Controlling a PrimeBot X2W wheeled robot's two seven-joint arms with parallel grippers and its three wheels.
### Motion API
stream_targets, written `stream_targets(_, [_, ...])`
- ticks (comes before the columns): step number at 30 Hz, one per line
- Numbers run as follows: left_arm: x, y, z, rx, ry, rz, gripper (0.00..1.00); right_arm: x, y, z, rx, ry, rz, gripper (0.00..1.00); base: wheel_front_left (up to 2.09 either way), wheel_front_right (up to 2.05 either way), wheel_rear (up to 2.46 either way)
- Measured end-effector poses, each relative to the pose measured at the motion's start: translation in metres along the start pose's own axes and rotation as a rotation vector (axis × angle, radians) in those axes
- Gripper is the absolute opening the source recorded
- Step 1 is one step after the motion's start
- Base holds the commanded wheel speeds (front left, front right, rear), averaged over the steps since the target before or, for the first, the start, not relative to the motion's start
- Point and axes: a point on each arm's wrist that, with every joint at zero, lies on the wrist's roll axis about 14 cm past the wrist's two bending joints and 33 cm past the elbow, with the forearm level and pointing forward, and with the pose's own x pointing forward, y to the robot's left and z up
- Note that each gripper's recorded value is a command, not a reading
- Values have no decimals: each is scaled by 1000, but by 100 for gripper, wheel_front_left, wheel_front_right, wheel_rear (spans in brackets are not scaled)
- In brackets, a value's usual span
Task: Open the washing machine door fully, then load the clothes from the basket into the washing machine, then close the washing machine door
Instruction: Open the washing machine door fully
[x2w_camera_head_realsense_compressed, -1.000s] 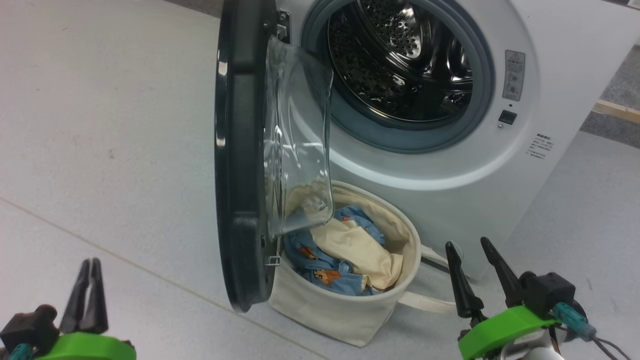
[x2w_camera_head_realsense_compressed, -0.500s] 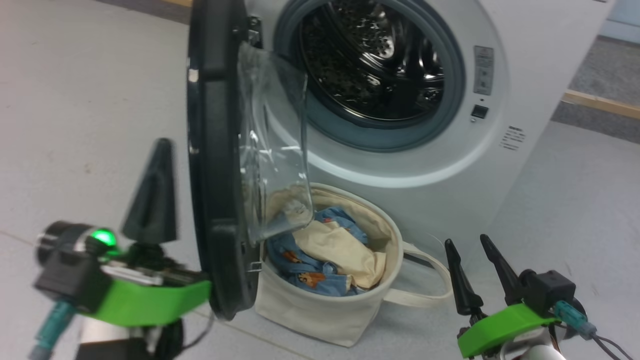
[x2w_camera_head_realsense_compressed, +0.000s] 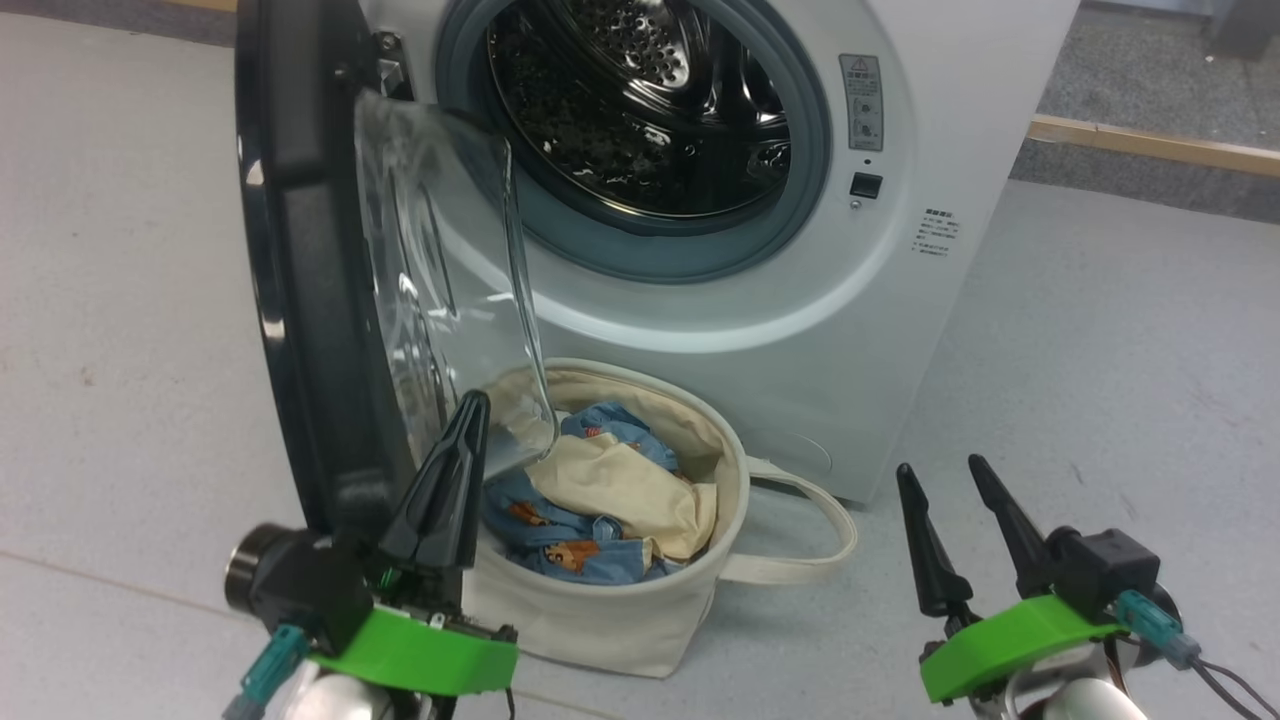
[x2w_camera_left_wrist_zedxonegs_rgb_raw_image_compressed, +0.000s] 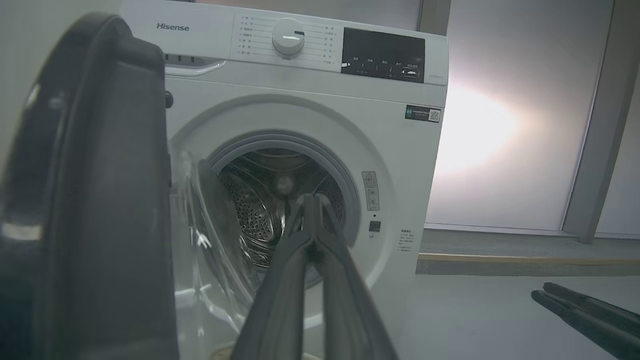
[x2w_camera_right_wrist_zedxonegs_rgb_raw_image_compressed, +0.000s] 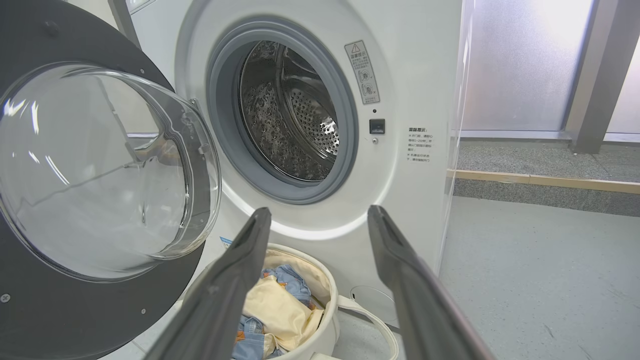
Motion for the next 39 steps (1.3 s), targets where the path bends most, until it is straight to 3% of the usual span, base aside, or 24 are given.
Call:
stream_targets(7, [-18,31,-38,8,124,108,0,2,-3,-4,5,9,-3,100,0,0,0])
stream_targets(24, [-56,64,-46,28,179,225,0,20,26,-5,10,10,92,100,0,0,0])
stream_targets(31, [-76,117,-34,95,178,349,0,23,32,-4,10,9,110,100,0,0,0])
stream_targets(39, [-92,175,-29,89,191,485,0,22,32,-5,13,13,108,100,0,0,0])
